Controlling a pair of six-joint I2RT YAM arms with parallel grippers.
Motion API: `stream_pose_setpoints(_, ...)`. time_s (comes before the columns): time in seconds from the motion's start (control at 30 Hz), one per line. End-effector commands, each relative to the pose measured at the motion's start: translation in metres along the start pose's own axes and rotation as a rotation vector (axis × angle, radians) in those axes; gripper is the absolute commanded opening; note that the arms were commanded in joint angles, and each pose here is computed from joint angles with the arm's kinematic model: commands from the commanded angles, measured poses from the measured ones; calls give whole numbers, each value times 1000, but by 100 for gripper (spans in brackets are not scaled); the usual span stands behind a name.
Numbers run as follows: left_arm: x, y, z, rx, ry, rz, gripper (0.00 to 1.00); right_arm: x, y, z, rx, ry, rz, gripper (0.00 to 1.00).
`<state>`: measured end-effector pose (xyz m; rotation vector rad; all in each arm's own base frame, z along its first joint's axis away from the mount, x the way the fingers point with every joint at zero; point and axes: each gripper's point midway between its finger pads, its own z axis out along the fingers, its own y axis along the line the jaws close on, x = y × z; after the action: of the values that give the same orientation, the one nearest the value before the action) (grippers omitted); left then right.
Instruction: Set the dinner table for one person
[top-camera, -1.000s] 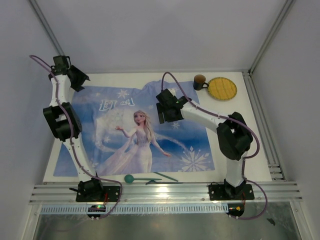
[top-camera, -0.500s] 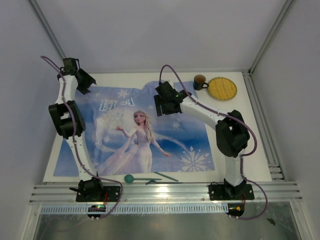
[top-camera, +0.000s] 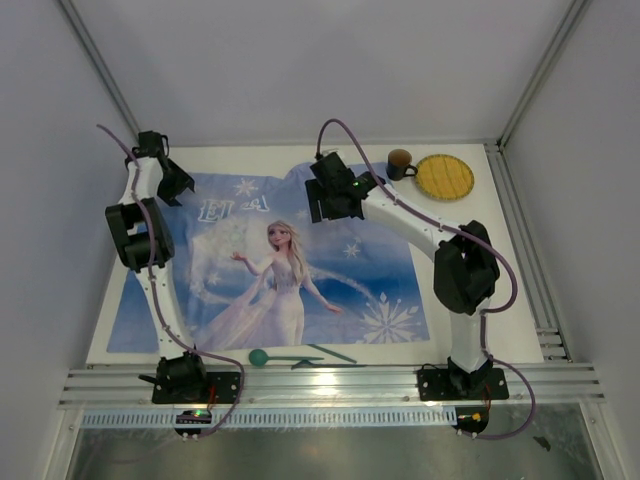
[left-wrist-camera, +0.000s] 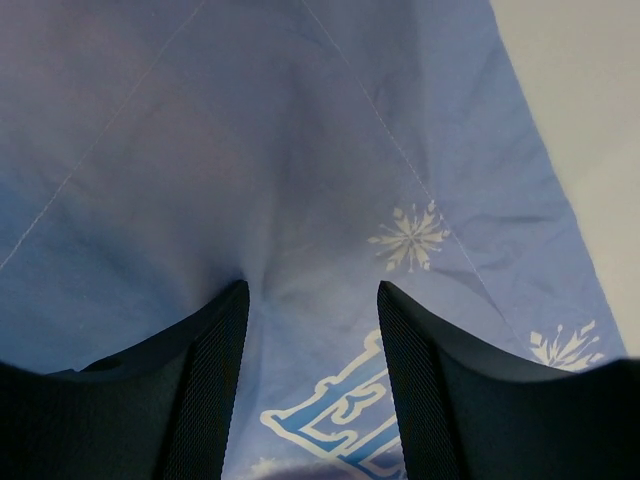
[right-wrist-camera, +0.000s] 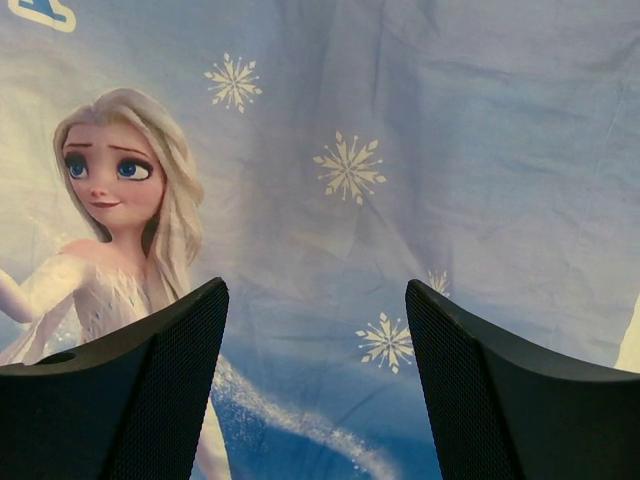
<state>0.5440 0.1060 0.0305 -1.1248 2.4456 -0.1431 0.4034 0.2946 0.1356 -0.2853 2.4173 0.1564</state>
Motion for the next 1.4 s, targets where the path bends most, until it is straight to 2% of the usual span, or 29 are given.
stream_pose_setpoints(0.0, -14, 0, -5, -23, -39, 23, 57, -29, -7, -36, 3, -89, 9, 76)
stream_pose_setpoints(0.27, -23, 6, -8, -32, -55, 17, 57, -28, -17, -47, 25, -108, 4, 76)
stream_pose_setpoints(0.63, -46, 59, -12, -64, -49, -96, 56, -26, -18, -49, 28, -107, -3, 76)
stream_pose_setpoints(1.03, -48, 53, -17, -14, -36, -107, 55, -25, -25, -48, 53, -126, 1, 76)
stream_pose_setpoints(1.2, -65, 38, -40, 24, -86, -102, 55, -49, -57, -46, 130, -233, 48, 77)
stream_pose_setpoints(1.37, -84, 13, -74, 60, -174, -61, 56, -64, -84, -31, 147, -253, 107, 80)
